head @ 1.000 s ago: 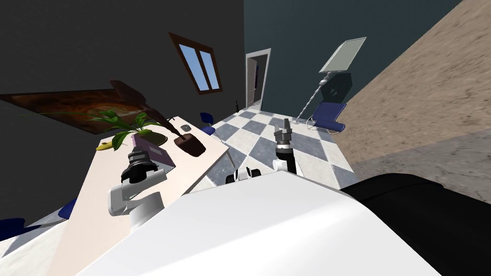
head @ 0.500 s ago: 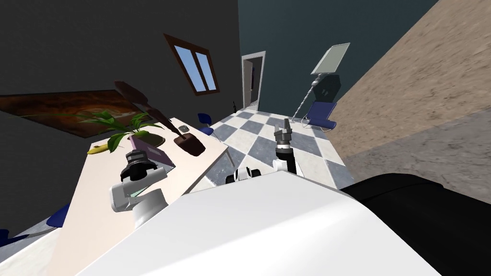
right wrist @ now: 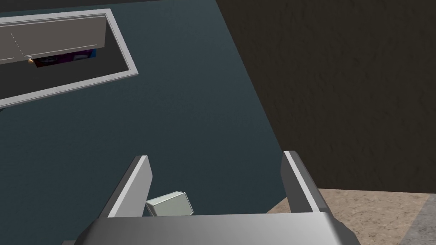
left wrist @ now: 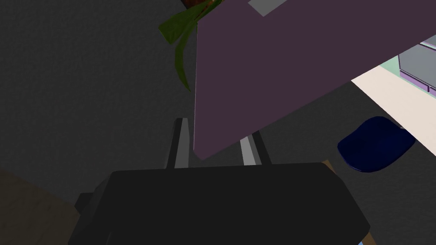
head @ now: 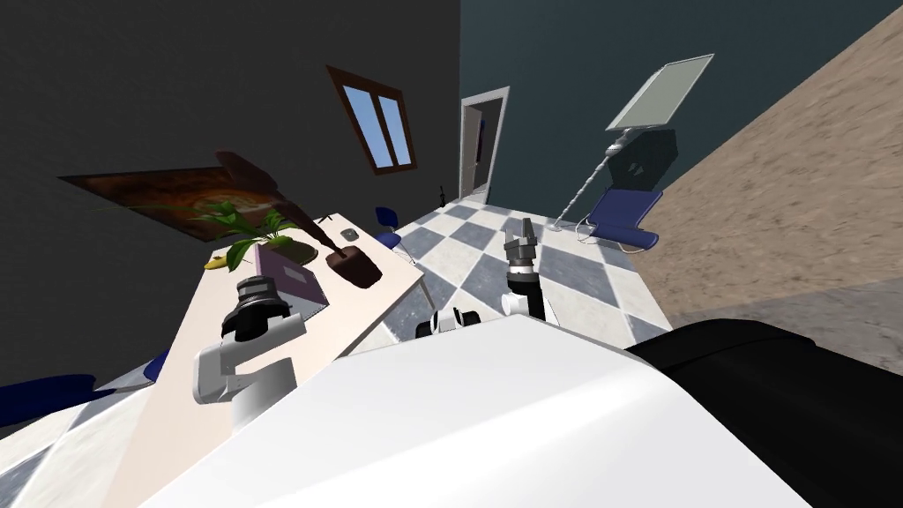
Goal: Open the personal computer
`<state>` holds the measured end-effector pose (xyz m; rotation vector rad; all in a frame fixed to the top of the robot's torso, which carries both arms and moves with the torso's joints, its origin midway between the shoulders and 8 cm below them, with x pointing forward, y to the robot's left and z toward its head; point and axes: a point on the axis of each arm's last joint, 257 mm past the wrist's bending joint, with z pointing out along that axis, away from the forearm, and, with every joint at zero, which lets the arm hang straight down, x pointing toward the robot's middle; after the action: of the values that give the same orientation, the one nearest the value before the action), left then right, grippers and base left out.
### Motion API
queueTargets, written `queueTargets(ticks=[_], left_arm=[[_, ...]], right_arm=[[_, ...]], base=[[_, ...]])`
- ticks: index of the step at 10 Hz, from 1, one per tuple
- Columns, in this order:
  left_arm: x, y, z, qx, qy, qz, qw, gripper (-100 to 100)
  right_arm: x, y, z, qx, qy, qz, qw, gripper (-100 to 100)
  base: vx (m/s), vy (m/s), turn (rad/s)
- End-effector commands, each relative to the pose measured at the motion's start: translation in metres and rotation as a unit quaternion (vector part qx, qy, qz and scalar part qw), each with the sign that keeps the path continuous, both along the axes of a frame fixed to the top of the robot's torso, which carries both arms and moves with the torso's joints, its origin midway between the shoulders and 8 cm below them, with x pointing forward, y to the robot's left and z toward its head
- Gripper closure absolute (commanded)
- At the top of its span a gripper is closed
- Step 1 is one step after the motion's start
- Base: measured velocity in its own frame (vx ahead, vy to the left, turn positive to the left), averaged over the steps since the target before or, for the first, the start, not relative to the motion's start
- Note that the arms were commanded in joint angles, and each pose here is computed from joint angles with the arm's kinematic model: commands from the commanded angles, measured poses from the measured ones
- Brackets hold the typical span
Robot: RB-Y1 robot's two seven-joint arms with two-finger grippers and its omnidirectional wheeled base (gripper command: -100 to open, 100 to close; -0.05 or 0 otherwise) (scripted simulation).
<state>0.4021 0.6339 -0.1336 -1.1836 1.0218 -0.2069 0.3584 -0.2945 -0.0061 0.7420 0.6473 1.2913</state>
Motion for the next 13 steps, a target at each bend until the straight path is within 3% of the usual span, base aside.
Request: queueTargets(ticks=[1, 2, 3, 4, 5, 6, 7, 8, 9, 10, 13], left_arm=[[-0.002, -0.013, -0.010, -0.008, 0.005, -0.019, 0.9998, 100], [-0.001, -0.010, -0.001, 0.001, -0.001, -0.016, 0.9999, 100], [0.004, -0.015, -0.004, -0.029, -0.027, -0.022, 0.9990, 100], [0.007, -0.018, -0.005, -0.045, -0.039, -0.024, 0.9979, 100], [0.011, -0.023, -0.009, -0.076, -0.064, -0.029, 0.9947, 100], [0.014, -0.026, -0.011, -0.091, -0.077, -0.031, 0.9924, 100], [0.019, -0.032, -0.014, -0.122, -0.101, -0.035, 0.9868, 100], [0.021, -0.034, -0.016, -0.137, -0.113, -0.037, 0.9834, 100], [0.023, -0.034, -0.003, -0.117, -0.113, -0.042, 0.9858, 100], [0.027, -0.037, -0.013, -0.152, -0.144, -0.046, 0.9766, 100], [0.031, -0.044, -0.035, -0.206, -0.183, -0.046, 0.9602, 100]], right_arm=[[0.000, 0.000, 0.000, 0.000, 0.000, 0.000, 1.0000, 0], [0.000, 0.000, 0.000, 0.000, 0.000, 0.000, 1.0000, 0], [0.000, 0.000, 0.000, 0.000, 0.000, 0.000, 1.0000, 0], [0.000, 0.000, 0.000, 0.000, 0.000, 0.000, 1.0000, 0], [0.000, 0.000, 0.000, 0.000, 0.000, 0.000, 1.0000, 0], [0.000, 0.000, 0.000, 0.000, 0.000, 0.000, 1.0000, 0], [0.000, 0.000, 0.000, 0.000, 0.000, 0.000, 1.0000, 0], [0.000, 0.000, 0.000, 0.000, 0.000, 0.000, 1.0000, 0], [0.000, 0.000, 0.000, 0.000, 0.000, 0.000, 1.0000, 0], [0.000, 0.000, 0.000, 0.000, 0.000, 0.000, 1.0000, 0], [0.000, 0.000, 0.000, 0.000, 0.000, 0.000, 1.0000, 0]], base=[[0.066, -0.047, 0.123], [0.026, -0.029, 0.035], [-0.030, 0.048, 0.037], [-0.054, 0.108, 0.025], [-0.077, 0.161, 0.037], [-0.071, 0.152, 0.027], [-0.066, 0.171, 0.048], [-0.058, 0.148, 0.036], [-0.023, 0.055, 0.001], [-0.044, 0.076, 0.034], [-0.079, 0.104, 0.011]])
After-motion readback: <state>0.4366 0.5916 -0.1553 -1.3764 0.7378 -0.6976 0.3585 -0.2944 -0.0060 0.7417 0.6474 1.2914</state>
